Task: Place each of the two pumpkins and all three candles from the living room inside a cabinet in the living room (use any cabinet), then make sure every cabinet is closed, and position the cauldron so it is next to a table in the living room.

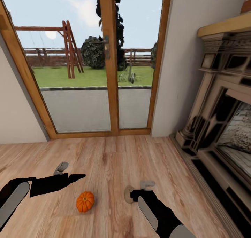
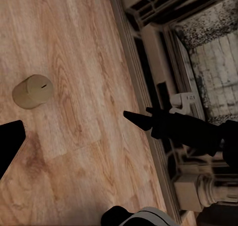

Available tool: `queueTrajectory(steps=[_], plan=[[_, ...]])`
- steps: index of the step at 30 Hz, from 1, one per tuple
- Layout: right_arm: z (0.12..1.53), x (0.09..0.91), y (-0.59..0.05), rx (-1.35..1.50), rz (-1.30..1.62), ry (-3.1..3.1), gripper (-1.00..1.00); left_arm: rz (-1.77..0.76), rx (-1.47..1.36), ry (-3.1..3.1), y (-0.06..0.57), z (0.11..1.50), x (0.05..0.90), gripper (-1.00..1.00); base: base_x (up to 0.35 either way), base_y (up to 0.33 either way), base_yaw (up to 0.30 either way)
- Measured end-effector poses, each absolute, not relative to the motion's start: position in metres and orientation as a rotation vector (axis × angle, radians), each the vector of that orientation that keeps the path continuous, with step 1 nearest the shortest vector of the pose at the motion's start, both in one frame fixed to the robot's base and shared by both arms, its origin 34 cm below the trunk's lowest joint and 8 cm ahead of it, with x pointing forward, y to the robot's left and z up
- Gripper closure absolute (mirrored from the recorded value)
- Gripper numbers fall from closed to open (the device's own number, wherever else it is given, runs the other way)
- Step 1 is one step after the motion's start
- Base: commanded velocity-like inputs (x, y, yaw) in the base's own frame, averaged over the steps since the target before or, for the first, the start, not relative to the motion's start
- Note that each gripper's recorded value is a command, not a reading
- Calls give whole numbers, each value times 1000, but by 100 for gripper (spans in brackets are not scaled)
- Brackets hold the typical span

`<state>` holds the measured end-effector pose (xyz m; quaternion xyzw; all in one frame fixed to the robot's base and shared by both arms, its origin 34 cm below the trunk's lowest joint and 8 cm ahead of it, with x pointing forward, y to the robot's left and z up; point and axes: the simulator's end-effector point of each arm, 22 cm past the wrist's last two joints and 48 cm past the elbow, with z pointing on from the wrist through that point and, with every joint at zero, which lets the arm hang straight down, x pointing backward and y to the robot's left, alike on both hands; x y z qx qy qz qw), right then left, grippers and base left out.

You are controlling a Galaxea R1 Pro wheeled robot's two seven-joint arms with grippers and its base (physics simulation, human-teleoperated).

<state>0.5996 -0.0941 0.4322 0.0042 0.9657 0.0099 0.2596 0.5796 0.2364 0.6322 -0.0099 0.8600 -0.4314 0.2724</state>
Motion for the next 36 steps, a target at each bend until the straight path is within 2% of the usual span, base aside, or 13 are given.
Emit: queueTrajectory(steps=[8,23,36], plan=[[431,599,-95,15,23,2618,-100,-1164,-28,2313,236,632,580,-100,91,153,0],[429,598,-96,22,19,2618,-100,-1182,-33,2302,233,635,580,-100,64,12,0],[430,599,-96,23,18,2613,-100,-1184,-35,2299,233,635,580,-100,182,33,0]])
